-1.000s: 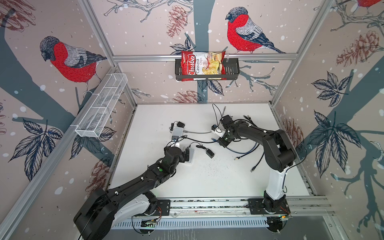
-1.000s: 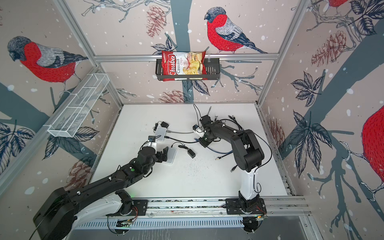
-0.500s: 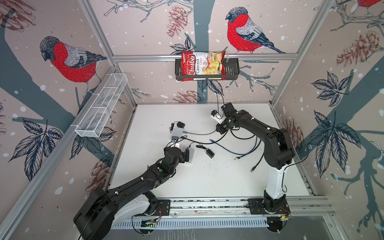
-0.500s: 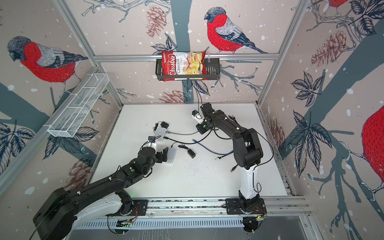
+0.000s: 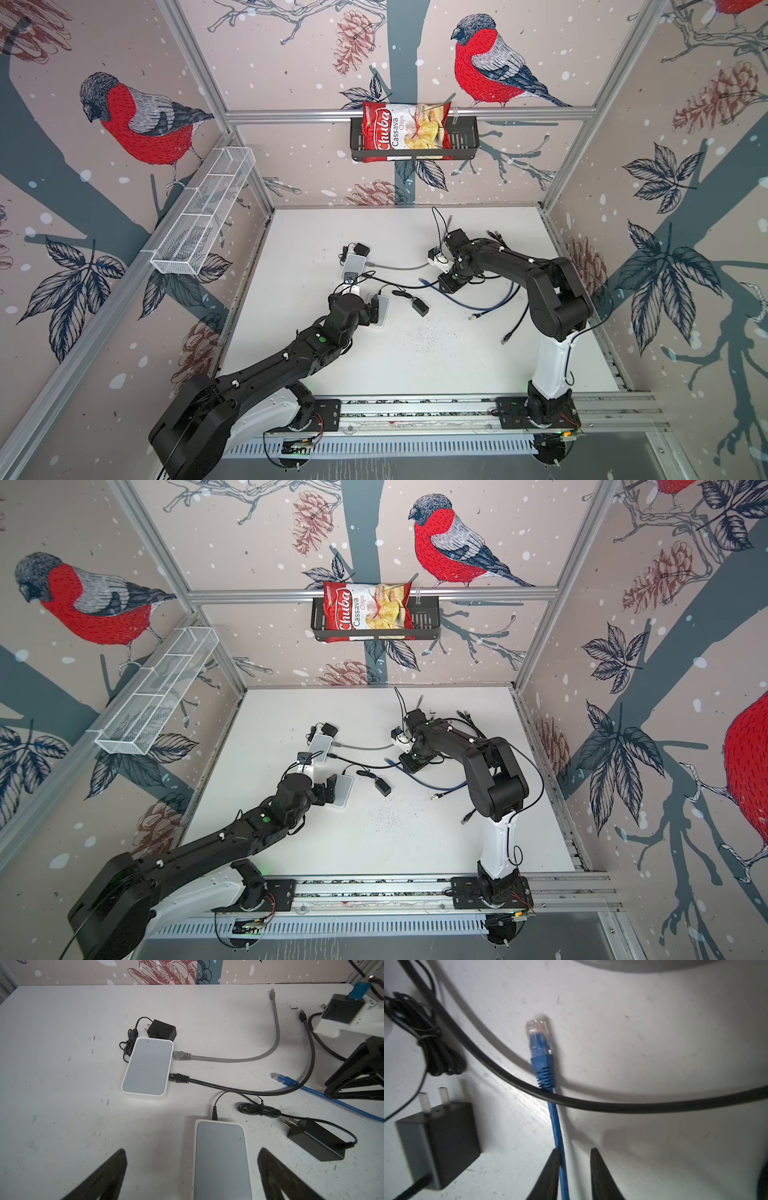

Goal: Insert the plug into the switch port

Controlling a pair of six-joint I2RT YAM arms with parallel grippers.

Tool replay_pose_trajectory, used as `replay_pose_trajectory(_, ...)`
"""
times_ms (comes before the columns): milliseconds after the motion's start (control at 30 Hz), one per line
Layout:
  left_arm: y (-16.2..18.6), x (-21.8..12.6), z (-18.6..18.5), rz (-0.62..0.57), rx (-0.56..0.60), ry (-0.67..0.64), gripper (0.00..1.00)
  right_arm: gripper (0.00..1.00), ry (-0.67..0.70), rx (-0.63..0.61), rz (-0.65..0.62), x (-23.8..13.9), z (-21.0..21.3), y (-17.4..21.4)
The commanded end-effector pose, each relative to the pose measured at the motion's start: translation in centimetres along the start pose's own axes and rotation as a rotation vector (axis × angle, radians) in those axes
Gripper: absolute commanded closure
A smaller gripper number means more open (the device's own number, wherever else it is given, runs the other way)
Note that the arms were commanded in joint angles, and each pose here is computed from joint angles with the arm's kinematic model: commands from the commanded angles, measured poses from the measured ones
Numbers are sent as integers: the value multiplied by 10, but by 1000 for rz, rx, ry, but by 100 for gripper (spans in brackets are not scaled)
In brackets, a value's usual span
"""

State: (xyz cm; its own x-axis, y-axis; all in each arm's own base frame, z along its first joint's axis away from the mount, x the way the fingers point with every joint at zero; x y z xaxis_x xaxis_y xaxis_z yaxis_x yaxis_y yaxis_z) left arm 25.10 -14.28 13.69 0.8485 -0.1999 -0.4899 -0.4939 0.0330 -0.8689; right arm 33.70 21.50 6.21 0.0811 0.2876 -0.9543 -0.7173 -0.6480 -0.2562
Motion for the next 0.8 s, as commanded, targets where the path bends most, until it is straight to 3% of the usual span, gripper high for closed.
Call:
replay_pose_trajectory(0, -8, 0, -1, -30, -2, -5, 3, 72, 25, 47, -26, 10, -6, -5)
replay_pose_trajectory(267, -8, -1, 1, -24, -2, -14, 3, 72, 6, 144, -238, 19, -11, -35)
replay_pose_trajectory(400, -8, -1, 1, -22, -3, -16, 3, 71, -1, 131, -348, 10, -8, -55)
replay_pose_trajectory(767, -4, 2, 0, -7, -6, -16, 3, 66, -69, 44, -424, 5, 1, -98)
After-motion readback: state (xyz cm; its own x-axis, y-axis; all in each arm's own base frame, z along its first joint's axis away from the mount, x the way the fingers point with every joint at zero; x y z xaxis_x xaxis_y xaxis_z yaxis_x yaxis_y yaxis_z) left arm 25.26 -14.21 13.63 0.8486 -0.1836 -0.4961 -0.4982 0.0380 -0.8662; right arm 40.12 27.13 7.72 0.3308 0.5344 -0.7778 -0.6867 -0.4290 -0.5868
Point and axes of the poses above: each gripper's point midway between its finger pads, its own x axis out along the fingers, its own z axis along the line the jaws close on, y = z × x, the point moved 4 cm from there along -x, back along the fingers, and after that the axes turned 1 degree about x, right-handed, at the moved point
